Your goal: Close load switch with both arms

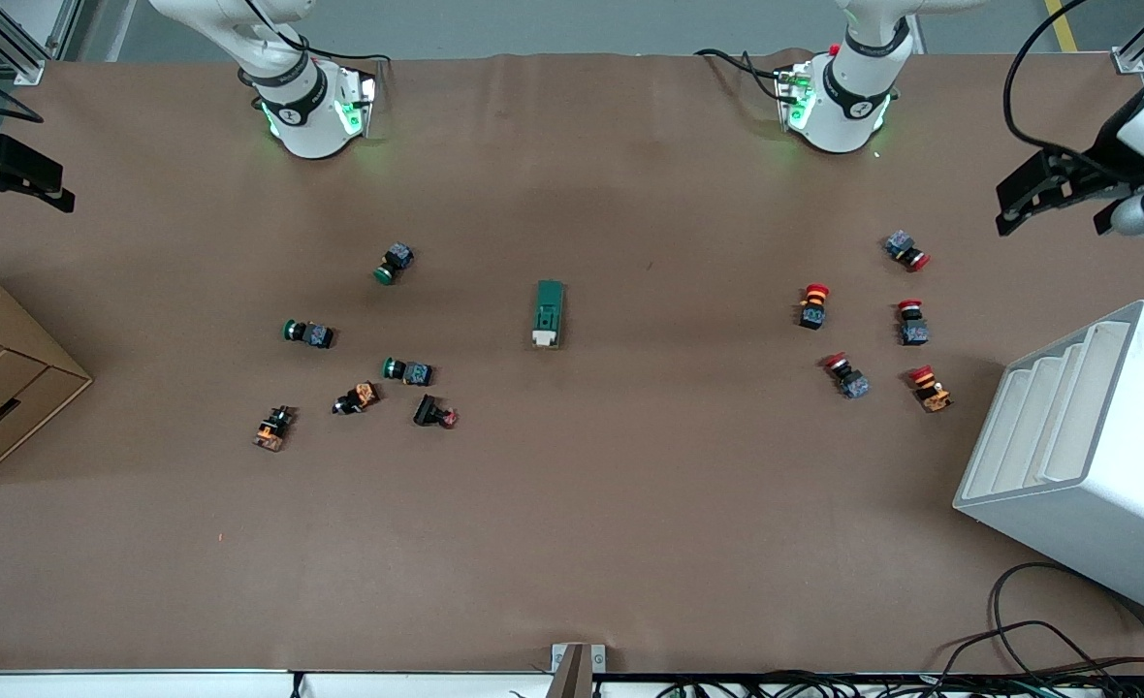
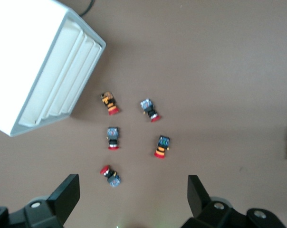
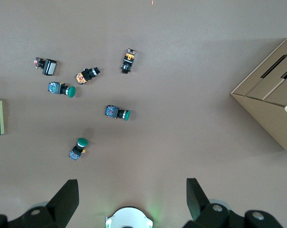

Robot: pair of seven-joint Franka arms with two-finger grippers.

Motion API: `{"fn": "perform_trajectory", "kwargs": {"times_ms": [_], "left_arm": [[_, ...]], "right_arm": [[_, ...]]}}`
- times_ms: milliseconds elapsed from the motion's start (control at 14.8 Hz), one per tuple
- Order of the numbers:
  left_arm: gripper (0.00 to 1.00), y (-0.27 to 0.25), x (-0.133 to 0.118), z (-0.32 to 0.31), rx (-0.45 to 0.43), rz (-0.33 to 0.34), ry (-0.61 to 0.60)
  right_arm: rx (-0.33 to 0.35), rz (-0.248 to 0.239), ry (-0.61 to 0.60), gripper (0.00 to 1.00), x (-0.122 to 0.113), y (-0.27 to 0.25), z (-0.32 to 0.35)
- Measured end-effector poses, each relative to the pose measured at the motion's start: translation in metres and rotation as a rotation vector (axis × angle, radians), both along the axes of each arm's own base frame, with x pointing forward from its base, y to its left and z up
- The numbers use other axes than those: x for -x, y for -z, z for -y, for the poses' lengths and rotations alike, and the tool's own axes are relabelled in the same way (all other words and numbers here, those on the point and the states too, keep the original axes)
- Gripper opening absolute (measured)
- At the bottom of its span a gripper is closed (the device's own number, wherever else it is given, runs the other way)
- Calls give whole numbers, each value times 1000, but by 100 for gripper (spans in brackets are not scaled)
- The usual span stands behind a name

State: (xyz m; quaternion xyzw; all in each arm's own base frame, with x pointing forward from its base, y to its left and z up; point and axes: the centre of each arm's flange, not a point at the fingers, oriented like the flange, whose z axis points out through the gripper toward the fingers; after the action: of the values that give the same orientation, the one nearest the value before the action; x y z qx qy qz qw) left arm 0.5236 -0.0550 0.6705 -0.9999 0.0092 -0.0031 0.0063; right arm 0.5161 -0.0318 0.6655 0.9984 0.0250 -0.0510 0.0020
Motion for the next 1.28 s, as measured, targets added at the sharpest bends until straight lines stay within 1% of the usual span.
{"fn": "perform_trajectory", "kwargs": {"times_ms": [135,269,674,943,1280], "left_arm": [[100,1,15,-9,4,-10,-10],[100,2,23,-9,2,-12,-10],[100,8,20,-2,2,-21,4],[100,13,17,6,2,-30,21],[100,10,18,15,0,-22,41]], "right_arm": [[0,-1,0,100,1,-1,0],[0,-4,-1,100,3,-2,-1],[-1,-17,-4,100,5,-2,-2],[-1,-17,-6,100,5,-2,-3],[-1,-15,-7,100,5,-3,-4]]}}
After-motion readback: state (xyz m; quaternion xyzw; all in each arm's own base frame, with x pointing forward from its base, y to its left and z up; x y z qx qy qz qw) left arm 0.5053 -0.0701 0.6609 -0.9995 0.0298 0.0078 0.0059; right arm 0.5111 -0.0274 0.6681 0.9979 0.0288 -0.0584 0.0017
